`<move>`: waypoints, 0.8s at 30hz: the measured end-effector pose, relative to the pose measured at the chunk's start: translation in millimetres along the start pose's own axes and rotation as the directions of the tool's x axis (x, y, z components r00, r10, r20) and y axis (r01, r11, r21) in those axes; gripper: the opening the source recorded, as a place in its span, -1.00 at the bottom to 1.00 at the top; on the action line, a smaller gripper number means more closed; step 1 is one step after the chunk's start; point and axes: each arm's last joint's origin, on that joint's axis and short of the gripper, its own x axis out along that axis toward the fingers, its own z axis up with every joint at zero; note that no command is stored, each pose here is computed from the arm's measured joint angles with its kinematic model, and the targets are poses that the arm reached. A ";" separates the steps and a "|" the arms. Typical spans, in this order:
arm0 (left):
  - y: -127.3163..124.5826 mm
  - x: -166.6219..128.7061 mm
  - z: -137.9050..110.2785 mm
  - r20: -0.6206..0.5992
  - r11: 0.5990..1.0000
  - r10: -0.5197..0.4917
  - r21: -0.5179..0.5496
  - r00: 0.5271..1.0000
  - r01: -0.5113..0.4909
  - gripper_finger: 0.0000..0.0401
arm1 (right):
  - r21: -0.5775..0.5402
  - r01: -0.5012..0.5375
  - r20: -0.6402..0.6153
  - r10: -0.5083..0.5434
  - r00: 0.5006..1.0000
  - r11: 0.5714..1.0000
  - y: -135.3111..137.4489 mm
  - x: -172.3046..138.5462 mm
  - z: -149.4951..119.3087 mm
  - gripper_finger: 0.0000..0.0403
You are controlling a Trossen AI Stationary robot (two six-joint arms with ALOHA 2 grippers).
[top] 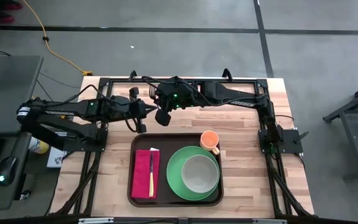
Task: Set up tray
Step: Put the blue fork on the red napkin
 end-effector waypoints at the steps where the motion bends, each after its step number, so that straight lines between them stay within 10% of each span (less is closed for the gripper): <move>1: 0.0 0.0 0.0 0.000 1.000 0.000 0.010 1.000 0.000 -0.76 | 0.000 0.003 0.001 -0.003 1.000 1.000 -0.2 0.0 0.0 -1.00; 15: -1.2 -0.1 0.8 0.016 0.997 -0.047 -0.068 0.999 0.048 0.35 | -0.008 0.016 -0.002 -0.016 1.000 1.000 -4.2 0.6 0.4 -1.00; 24: 0.0 -0.8 10.4 0.121 0.986 -0.066 -0.145 0.990 0.084 0.56 | -0.007 -0.034 0.039 0.034 0.999 0.999 -2.1 0.5 5.0 -1.00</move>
